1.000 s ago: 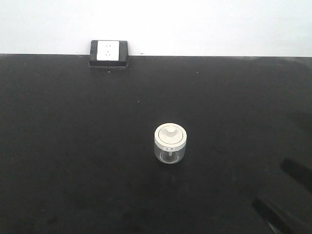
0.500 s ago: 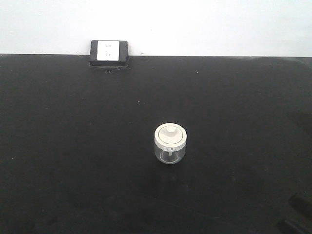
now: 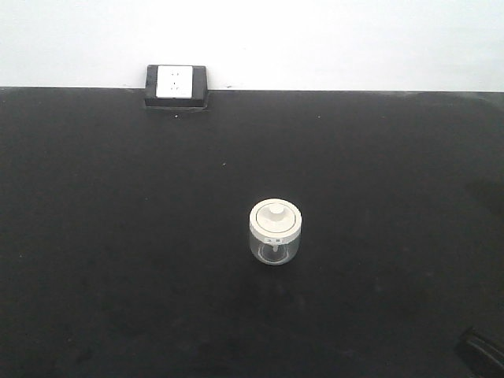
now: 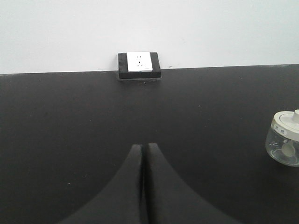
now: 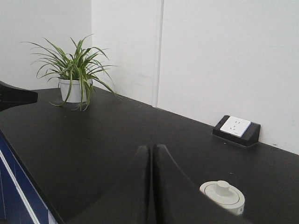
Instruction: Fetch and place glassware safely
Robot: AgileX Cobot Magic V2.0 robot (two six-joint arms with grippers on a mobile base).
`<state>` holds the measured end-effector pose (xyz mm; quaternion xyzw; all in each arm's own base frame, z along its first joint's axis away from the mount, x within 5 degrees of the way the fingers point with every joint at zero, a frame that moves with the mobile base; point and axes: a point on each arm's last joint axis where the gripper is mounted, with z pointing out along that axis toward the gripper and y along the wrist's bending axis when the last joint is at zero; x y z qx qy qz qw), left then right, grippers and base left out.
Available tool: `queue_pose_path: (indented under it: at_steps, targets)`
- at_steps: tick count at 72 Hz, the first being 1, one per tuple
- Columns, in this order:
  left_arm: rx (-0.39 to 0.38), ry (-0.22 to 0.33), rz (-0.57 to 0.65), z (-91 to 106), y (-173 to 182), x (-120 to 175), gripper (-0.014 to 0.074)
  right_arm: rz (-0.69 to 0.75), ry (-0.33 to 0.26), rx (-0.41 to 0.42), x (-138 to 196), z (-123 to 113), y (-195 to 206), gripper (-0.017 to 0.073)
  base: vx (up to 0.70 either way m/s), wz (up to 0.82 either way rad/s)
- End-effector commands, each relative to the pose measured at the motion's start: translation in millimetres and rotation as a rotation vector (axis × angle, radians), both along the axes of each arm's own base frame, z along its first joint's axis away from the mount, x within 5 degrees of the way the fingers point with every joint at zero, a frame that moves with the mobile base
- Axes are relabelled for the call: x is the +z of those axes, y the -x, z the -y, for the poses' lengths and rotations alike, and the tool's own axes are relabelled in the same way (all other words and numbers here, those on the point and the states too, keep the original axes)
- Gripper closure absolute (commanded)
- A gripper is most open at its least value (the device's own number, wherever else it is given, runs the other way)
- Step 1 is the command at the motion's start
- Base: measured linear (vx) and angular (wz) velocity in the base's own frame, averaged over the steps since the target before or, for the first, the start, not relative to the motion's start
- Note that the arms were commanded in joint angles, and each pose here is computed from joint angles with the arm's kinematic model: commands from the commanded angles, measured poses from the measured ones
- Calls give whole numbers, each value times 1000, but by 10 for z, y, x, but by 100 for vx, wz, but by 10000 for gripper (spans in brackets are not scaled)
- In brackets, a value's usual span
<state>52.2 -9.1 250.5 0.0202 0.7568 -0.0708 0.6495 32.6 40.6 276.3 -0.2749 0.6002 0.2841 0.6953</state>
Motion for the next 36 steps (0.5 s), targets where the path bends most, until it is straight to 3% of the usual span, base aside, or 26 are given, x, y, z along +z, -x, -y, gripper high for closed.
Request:
queue_pose_path:
  at_steps: [1, 28, 36]
  targets:
    - [6, 19, 78, -3, -14, 148, 601, 33, -35, -36, 108, 29, -15, 567, 0, 0]
    - [11, 16, 75, -6, -36, 62, 601, 33, -35, -36, 108, 29, -15, 567, 0, 0]
    - [31, -65, 113, -32, -34, -107, 601, 33, -35, -36, 108, 29, -15, 567, 0, 0]
